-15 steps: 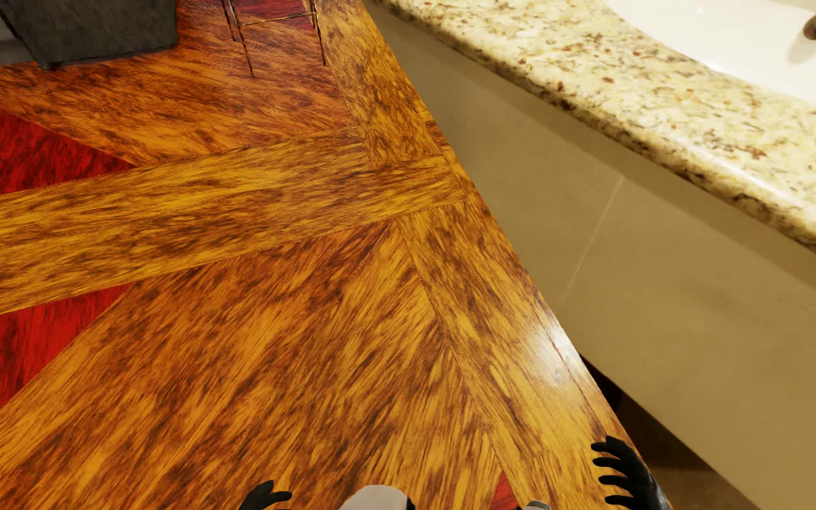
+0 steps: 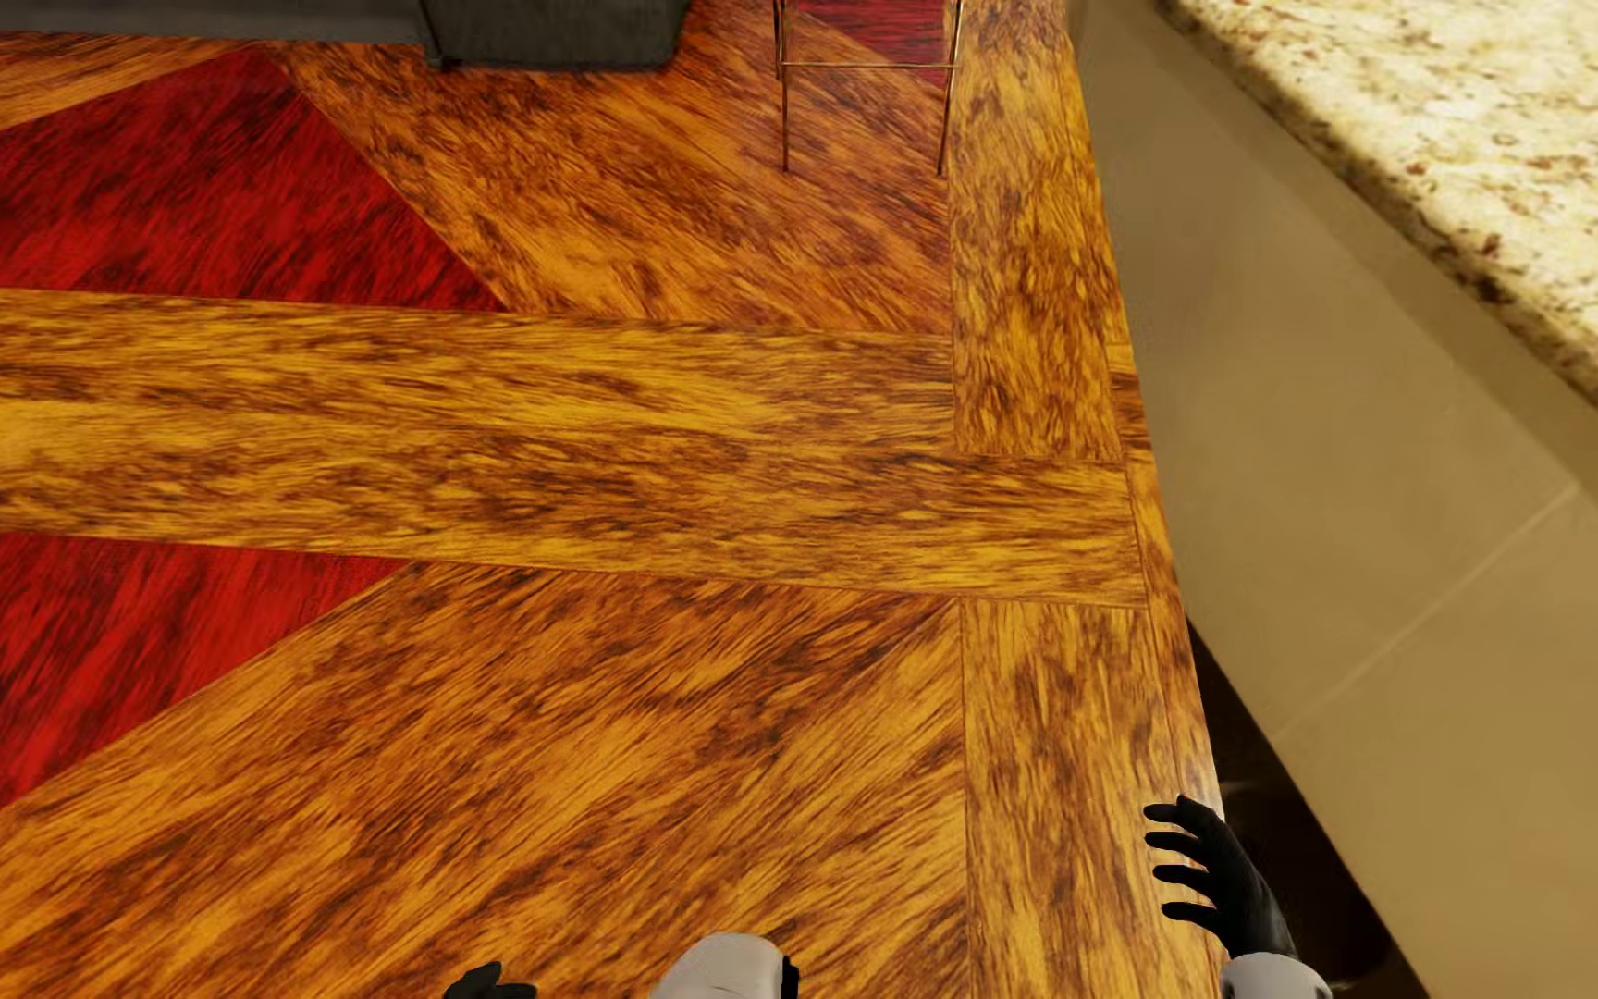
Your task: Move towards the white armchair
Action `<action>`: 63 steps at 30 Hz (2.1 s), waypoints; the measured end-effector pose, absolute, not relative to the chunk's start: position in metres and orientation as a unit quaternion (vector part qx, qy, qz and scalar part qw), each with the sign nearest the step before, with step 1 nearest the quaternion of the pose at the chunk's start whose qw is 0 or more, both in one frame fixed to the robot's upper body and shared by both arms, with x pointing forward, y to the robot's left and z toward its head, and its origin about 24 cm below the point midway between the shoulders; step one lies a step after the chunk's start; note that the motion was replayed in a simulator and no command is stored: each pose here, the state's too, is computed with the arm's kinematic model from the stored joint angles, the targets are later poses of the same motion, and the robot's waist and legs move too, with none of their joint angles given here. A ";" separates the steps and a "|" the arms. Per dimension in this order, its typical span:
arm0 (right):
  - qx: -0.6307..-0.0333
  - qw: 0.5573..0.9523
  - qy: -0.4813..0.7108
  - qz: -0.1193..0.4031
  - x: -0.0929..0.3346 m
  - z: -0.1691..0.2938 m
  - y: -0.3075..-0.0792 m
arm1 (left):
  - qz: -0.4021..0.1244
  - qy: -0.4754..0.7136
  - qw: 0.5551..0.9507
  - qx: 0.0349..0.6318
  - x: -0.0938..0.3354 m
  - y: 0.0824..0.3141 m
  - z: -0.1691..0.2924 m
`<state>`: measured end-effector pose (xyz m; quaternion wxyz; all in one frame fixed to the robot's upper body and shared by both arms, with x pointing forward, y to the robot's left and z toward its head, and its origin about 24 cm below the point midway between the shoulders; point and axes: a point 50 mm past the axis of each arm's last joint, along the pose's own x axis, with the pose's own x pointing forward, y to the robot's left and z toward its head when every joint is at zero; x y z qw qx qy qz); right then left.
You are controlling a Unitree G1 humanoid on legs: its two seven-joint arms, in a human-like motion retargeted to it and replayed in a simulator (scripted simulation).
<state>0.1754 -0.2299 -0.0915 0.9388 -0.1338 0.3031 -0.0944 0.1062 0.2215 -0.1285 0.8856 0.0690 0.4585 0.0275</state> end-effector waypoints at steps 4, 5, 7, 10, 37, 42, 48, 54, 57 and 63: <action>-0.107 0.960 0.257 0.007 0.206 -0.085 -0.159 | 0.036 0.569 0.816 0.096 0.051 0.211 -0.152; -0.111 0.949 0.294 0.000 0.180 -0.100 -0.173 | 0.056 0.545 0.833 0.082 0.070 0.208 -0.147; -0.162 0.917 0.365 -0.017 0.131 -0.116 -0.220 | 0.076 0.465 0.881 0.029 0.120 0.188 -0.130; -0.166 0.904 0.386 -0.078 0.141 -0.111 -0.237 | 0.033 0.459 0.888 -0.006 0.108 0.189 -0.134; -0.063 0.969 0.235 -0.039 0.231 -0.066 -0.165 | 0.042 0.529 0.846 0.053 0.064 0.213 -0.145; -0.129 0.893 0.430 -0.023 0.106 -0.127 -0.214 | 0.068 0.466 0.878 0.086 0.117 0.209 -0.132; -0.122 0.945 0.276 -0.123 0.182 -0.087 -0.222 | 0.003 0.456 0.888 0.064 0.112 0.210 -0.128; -0.132 0.936 0.326 -0.019 0.145 -0.110 -0.197 | 0.096 0.492 0.864 0.045 0.099 0.202 -0.136; -0.159 0.889 0.427 -0.048 0.109 -0.122 -0.243 | 0.020 0.440 0.898 -0.003 0.134 0.175 -0.130; -0.086 0.951 0.290 -0.061 0.186 -0.093 -0.184 | 0.025 0.528 0.844 0.086 0.074 0.203 -0.146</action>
